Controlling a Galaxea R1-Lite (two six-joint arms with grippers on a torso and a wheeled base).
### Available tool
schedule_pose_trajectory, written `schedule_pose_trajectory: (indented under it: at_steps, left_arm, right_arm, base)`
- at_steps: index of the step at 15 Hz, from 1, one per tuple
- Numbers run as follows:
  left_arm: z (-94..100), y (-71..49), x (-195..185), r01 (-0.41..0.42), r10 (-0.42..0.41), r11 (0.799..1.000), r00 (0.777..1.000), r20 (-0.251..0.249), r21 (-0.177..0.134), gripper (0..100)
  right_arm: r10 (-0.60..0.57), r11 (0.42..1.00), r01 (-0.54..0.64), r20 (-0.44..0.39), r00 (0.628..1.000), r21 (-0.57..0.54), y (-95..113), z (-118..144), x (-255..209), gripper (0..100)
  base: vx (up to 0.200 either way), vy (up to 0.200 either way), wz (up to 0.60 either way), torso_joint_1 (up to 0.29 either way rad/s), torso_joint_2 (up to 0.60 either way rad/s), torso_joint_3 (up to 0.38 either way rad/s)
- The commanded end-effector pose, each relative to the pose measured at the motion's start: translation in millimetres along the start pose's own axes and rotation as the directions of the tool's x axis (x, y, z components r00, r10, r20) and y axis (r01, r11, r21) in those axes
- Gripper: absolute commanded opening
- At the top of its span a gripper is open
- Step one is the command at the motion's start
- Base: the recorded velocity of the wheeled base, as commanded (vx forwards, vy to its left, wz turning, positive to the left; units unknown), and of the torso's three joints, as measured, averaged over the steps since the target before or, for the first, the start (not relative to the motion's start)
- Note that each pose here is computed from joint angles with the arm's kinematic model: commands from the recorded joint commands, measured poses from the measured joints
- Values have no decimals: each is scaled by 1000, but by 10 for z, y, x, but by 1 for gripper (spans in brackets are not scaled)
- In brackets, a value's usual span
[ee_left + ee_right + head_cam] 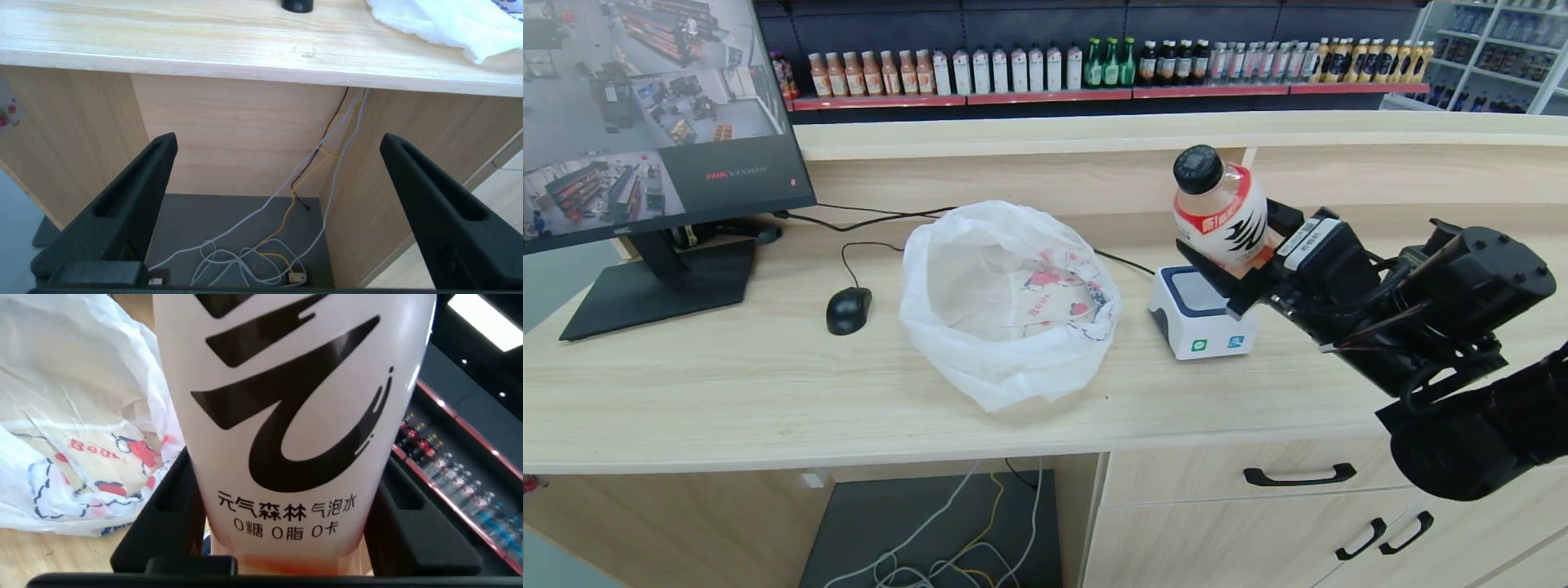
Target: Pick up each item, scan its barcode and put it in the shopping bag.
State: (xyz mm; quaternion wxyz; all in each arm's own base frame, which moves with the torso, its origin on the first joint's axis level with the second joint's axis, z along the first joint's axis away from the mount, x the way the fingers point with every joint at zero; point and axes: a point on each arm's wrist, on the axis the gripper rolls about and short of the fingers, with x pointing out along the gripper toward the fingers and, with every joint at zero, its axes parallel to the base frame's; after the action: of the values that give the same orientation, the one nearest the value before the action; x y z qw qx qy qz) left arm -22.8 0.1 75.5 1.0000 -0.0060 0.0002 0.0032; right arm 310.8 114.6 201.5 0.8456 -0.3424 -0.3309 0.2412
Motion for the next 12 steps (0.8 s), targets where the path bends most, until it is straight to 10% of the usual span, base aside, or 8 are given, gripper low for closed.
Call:
schedule_pose_trajectory:
  at_steps: [1,12]
  left_arm:
    - [0,0,0,-1,1,1000,1000,0,0,100]
    - [0,0,0,-1,1,1000,1000,0,0,100]
  right_arm:
    - [25,999,-25,-7,1000,20,75,-132,51,0]
    - [114,989,-110,31,993,-99,-138,-588,-24,0]
  base:
    - [0,0,0,0,0,0]
    - [0,0,0,0,0,0]
